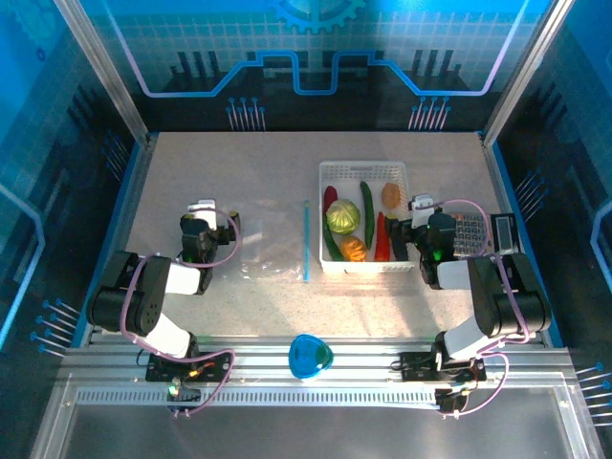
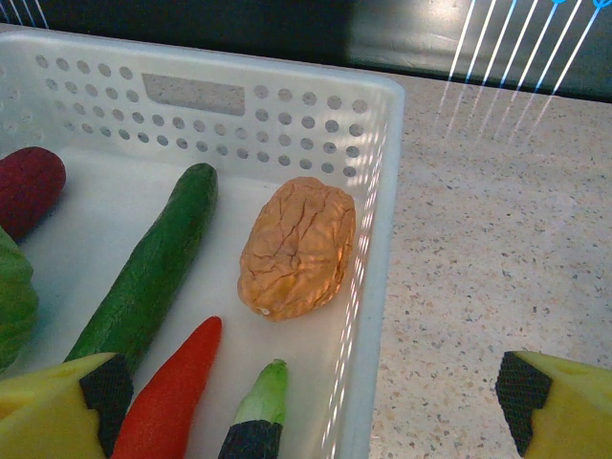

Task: Place the food in the zip-top bag and seal the zipper

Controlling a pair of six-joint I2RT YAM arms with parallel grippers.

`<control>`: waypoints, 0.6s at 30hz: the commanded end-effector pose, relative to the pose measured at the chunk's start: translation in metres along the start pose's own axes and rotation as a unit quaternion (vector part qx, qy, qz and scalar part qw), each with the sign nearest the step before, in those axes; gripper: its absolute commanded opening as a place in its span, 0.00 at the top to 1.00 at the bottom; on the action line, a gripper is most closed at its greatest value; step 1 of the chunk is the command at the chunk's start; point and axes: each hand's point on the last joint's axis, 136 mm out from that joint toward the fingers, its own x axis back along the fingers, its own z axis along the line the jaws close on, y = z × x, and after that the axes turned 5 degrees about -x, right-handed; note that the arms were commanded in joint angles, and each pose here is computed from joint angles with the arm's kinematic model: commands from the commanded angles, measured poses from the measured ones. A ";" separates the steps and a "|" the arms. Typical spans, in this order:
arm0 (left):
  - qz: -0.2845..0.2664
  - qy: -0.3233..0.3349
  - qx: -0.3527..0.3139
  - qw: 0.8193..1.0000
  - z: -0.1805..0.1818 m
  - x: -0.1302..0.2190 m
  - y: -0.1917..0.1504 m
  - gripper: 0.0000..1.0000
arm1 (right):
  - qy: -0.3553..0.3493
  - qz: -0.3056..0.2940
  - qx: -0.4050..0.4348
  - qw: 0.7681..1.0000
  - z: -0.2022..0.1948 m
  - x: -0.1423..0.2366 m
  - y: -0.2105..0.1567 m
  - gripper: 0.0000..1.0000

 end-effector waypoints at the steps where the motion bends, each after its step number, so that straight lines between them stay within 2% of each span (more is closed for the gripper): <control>1: -0.010 -0.005 0.009 1.000 0.001 -0.002 0.009 0.01 | -0.007 -0.004 -0.005 1.000 -0.005 -0.002 0.003 0.00; 6: -0.009 -0.007 0.010 1.000 0.000 -0.002 0.009 0.01 | -0.007 -0.004 -0.005 1.000 -0.005 -0.003 0.004 0.00; 15: 0.006 -0.053 0.016 0.998 -0.008 -0.006 0.007 0.01 | -0.007 -0.004 -0.006 1.000 -0.005 -0.002 0.003 0.00; 18: 0.008 -0.059 0.020 0.998 -0.007 -0.006 0.007 0.04 | -0.004 -0.004 -0.007 1.000 -0.005 -0.002 0.003 0.00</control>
